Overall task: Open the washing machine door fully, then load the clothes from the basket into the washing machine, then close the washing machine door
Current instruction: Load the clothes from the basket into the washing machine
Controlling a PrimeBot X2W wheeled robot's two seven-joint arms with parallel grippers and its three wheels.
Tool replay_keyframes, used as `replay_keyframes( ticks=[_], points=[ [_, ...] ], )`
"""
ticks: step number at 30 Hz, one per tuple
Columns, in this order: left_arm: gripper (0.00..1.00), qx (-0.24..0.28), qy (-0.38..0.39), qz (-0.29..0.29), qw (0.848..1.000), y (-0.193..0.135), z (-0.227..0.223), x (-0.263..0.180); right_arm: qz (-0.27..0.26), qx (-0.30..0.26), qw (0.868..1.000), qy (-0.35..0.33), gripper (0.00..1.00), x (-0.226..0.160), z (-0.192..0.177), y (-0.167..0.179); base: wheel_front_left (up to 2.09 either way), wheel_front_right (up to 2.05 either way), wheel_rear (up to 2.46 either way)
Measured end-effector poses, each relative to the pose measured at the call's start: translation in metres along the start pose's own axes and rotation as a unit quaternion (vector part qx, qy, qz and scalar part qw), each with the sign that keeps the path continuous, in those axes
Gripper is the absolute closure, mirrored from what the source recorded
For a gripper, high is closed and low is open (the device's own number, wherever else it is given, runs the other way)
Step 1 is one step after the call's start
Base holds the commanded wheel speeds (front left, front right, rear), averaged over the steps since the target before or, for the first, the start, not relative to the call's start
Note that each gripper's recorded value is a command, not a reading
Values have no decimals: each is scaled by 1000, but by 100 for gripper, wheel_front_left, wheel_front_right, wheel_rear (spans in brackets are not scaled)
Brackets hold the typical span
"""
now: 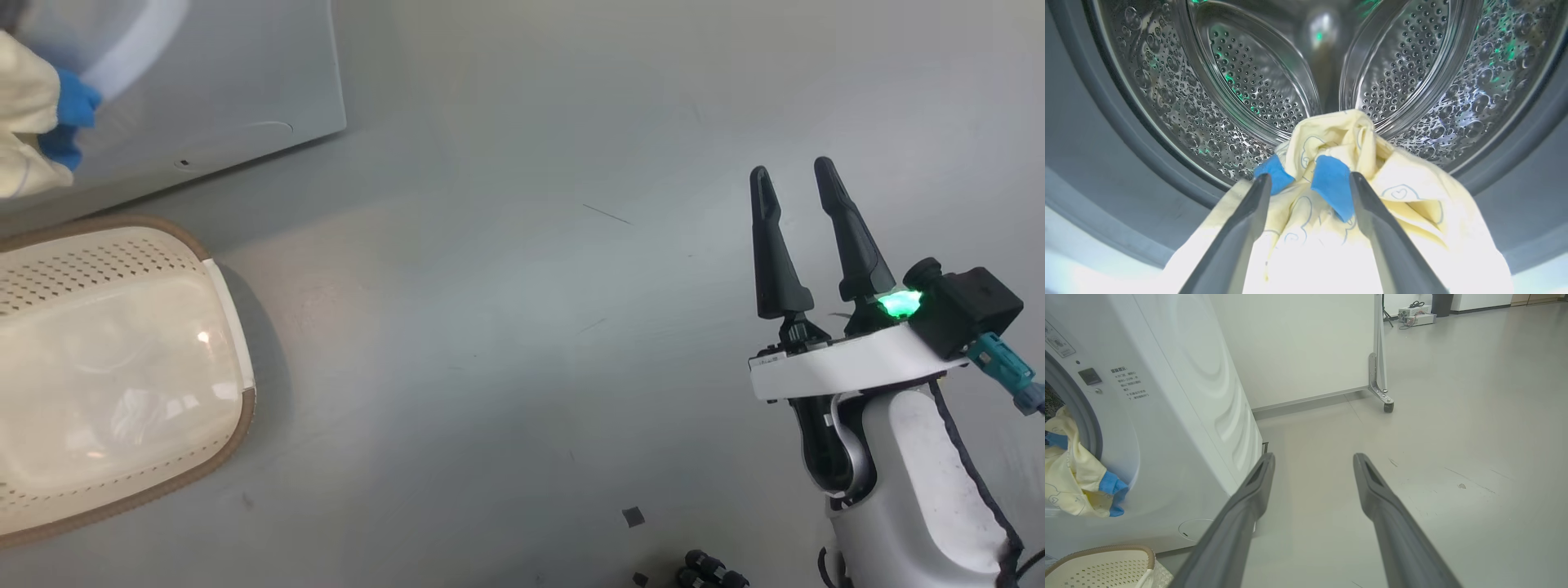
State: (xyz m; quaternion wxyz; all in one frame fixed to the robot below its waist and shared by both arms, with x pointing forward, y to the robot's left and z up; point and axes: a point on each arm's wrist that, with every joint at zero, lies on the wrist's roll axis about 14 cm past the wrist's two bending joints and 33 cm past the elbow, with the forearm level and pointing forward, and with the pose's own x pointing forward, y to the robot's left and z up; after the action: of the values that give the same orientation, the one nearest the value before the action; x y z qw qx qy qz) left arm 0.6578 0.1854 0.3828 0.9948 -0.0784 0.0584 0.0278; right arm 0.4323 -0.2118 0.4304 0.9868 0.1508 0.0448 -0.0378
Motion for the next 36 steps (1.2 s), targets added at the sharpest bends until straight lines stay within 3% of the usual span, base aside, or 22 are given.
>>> replay_keyframes(
  ticks=[12, 19, 36],
  points=[
    [0, -11, 18, -25, 999, -23, -2, -74, 10, -11, 1000, -7, 0, -26, 12, 6, 0, 0, 0],
    [0, -22, -28, -26, 999, -35, 35, -118, 24, -17, 1000, -9, 0, -44, 16, 13, 0, 0, 0],
    [0, -10, -29, -11, 999, -20, 41, -209, 95, -15, 995, -12, 0, -55, 17, 58, 0, 0, 0]
  ],
)
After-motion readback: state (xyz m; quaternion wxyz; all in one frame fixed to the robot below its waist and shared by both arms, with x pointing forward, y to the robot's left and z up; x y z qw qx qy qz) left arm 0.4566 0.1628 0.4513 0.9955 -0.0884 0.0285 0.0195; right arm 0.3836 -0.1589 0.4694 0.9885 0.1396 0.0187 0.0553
